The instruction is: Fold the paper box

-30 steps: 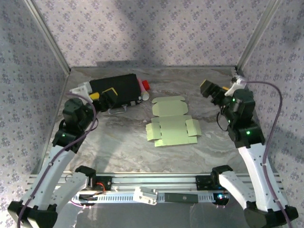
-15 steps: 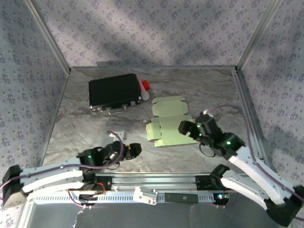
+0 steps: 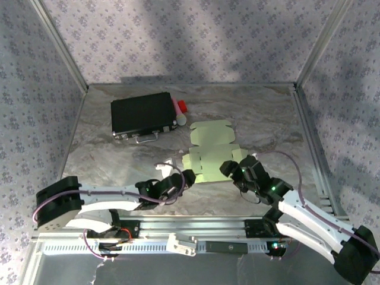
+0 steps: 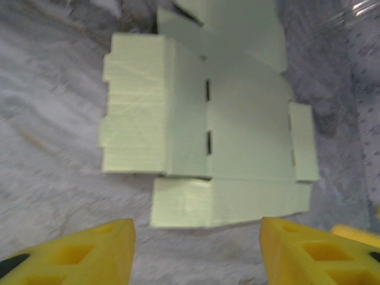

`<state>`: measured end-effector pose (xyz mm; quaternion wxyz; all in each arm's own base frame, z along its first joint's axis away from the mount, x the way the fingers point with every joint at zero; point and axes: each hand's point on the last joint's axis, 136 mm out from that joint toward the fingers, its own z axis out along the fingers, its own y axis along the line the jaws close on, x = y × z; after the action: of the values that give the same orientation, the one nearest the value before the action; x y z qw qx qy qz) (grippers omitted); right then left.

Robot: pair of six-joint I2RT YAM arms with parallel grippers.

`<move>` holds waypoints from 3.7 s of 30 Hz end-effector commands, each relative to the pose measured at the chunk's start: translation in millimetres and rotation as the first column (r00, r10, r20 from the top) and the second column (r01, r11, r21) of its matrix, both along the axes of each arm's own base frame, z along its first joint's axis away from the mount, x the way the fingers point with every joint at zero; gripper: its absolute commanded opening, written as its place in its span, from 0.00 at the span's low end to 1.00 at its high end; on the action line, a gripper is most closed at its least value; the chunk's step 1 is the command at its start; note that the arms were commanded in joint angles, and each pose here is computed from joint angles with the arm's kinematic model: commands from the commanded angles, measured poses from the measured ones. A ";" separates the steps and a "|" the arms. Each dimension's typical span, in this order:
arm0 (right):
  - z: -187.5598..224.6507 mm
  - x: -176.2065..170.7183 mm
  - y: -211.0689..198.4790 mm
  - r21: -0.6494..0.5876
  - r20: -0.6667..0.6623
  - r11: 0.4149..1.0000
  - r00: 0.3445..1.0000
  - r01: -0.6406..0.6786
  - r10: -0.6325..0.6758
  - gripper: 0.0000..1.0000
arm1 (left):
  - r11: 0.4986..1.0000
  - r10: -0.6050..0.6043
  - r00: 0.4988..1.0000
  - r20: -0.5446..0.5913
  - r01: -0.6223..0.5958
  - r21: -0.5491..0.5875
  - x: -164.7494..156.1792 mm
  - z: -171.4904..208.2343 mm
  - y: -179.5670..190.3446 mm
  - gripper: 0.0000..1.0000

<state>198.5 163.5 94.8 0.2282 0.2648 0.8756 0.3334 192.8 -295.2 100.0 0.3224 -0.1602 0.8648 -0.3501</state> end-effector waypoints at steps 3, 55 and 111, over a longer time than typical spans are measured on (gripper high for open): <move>-0.3 4.1 19.7 0.246 -0.057 0.960 0.990 0.136 -0.125 0.74 | 0.995 -0.053 0.999 -0.007 0.053 -0.081 36.0 23.6 -15.3 0.44; -35.8 25.9 -91.7 0.150 -0.152 0.906 0.914 0.396 -0.375 0.70 | 0.967 -0.205 0.978 -0.044 0.210 0.148 81.5 -0.8 -11.8 0.18; -40.0 77.7 -97.8 0.302 -0.233 0.853 0.900 0.426 -0.367 0.61 | 0.955 -0.195 0.967 -0.166 0.226 0.193 76.6 -38.8 -2.3 0.49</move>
<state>250.6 60.2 33.9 0.1327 0.5317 0.7537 0.3627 265.0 -291.6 56.7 0.2290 -0.0655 0.9348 -0.2634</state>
